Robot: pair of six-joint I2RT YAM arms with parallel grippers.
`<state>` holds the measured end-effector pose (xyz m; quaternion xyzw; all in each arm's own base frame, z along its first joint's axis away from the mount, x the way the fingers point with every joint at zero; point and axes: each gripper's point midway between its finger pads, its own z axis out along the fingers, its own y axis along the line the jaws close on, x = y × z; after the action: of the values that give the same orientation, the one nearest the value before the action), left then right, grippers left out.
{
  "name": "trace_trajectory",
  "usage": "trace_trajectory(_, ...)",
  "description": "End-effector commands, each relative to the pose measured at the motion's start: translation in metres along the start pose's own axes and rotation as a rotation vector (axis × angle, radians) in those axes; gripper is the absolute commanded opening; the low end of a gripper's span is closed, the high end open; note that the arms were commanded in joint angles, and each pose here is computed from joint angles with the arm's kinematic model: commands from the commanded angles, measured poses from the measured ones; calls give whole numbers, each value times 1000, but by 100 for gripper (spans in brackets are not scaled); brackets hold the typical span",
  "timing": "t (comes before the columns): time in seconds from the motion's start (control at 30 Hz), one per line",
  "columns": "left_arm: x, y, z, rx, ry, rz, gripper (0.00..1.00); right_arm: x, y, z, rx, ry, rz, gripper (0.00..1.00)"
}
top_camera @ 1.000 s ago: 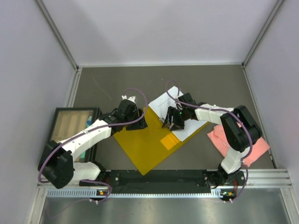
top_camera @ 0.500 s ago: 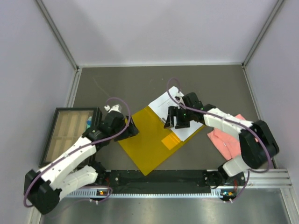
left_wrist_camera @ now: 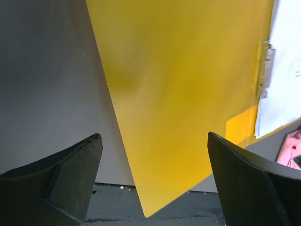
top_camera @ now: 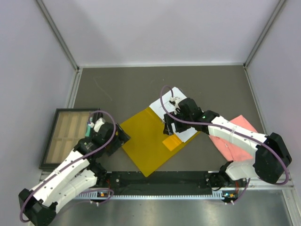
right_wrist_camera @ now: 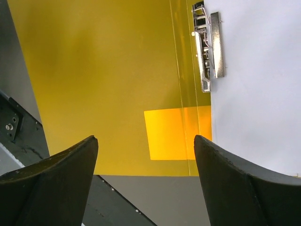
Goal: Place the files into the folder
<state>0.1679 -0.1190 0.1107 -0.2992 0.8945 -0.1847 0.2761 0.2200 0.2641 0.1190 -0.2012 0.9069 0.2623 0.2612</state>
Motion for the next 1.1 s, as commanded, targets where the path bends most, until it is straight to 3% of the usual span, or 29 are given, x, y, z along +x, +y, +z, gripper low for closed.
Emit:
trace_trajectory(0.0,20,7,20,5,57,-118,95,-10,3,-7,14,-43,-18,82)
trace_trajectory(0.37,42,14,45,129,84,-211,76,-3,2,-1,3,-32,-39,82)
trace_trajectory(0.47,42,6,49,210,74,-209,64,-2,1,2,2,-26,-49,82)
trace_trajectory(0.63,36,-2,46,281,40,-208,34,-1,2,6,-8,-19,-54,82)
trace_trajectory(0.87,13,-20,30,352,-56,-158,5,-3,1,9,-4,-27,-61,82)
trace_trajectory(0.93,2,-29,20,369,-93,-126,0,-4,1,8,-3,-32,-63,82)
trace_trajectory(1.07,-29,-36,5,328,-218,-79,0,-7,-5,7,28,-50,-79,83)
